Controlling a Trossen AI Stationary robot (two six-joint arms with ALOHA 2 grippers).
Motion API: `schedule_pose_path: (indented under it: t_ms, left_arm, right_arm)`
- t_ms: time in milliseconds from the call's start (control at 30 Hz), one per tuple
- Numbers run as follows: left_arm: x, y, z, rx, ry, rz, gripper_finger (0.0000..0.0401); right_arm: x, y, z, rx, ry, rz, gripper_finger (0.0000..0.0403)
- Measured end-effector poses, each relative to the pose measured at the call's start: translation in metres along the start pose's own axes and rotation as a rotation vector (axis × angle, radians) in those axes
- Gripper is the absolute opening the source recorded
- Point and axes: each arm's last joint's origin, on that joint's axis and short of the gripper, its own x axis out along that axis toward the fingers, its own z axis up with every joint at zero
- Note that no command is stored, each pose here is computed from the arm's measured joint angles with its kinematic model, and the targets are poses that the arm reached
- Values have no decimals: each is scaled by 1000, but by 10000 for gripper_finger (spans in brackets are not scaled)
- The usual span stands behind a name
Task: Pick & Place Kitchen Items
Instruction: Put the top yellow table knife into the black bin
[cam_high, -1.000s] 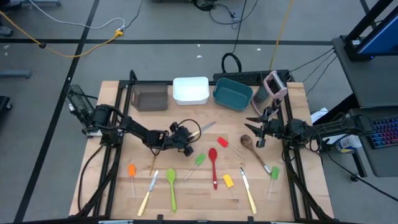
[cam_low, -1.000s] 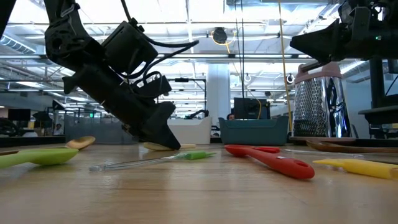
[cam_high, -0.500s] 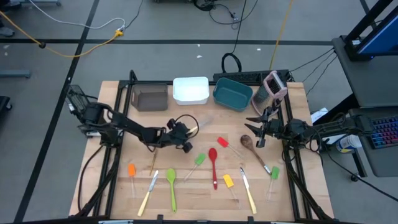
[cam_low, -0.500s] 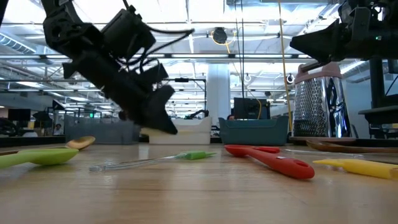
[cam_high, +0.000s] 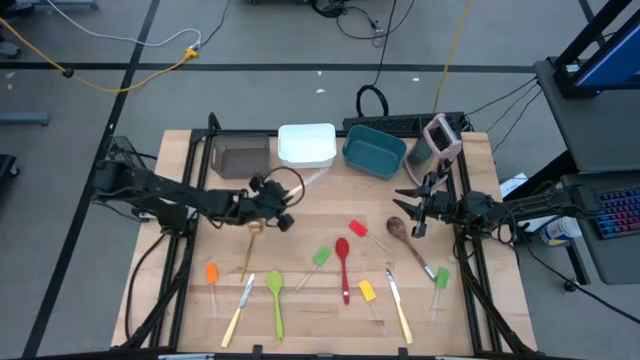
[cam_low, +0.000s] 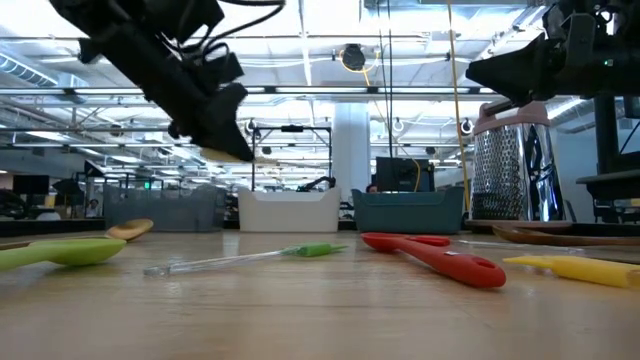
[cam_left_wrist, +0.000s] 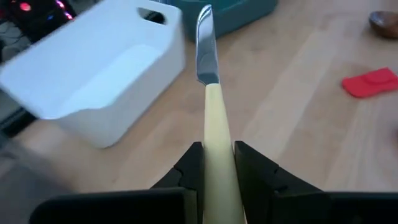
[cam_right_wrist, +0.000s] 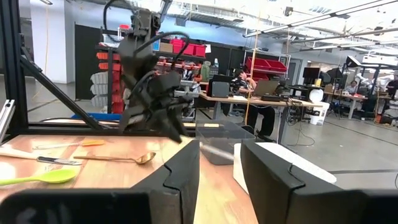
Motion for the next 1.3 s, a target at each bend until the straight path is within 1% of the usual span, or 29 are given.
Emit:
schedule_pose_path:
  t_ms: [200, 333, 400, 567, 667, 800, 867, 1167, 1300]
  left_arm:
    - [-20, 28, 11, -16, 11, 39, 57]
    - [-30, 45, 19, 1, -5, 67, 57]
    - [-35, 54, 21, 4, 18, 96, 57]
    - [-49, 77, 35, 29, 178, 198, 57]
    - [-58, 88, 45, 8, 264, 254, 61]
    - [-70, 103, 54, 8, 365, 303, 62]
    - [-73, 109, 57, -2, 390, 326, 59]
    - [-78, 131, 40, -16, 680, 340, 61]
    - [-74, 135, 38, 1, 734, 360, 59]
  right_arm:
    - [0, 0, 0, 0, 0, 0, 111]
    - [0, 0, 0, 0, 0, -1, 111]
    - [0, 0, 0, 0, 0, 0, 110]
    - [0, 0, 0, -1, 1, -2, 111]
    - [0, 0, 0, -2, 0, -2, 111]
    - [0, 0, 0, -3, 1, -1, 110]
    - [0, 0, 0, -3, 1, -1, 110]
    - [0, 0, 0, -5, 5, -1, 109]
    - [0, 0, 0, -5, 4, -1, 111]
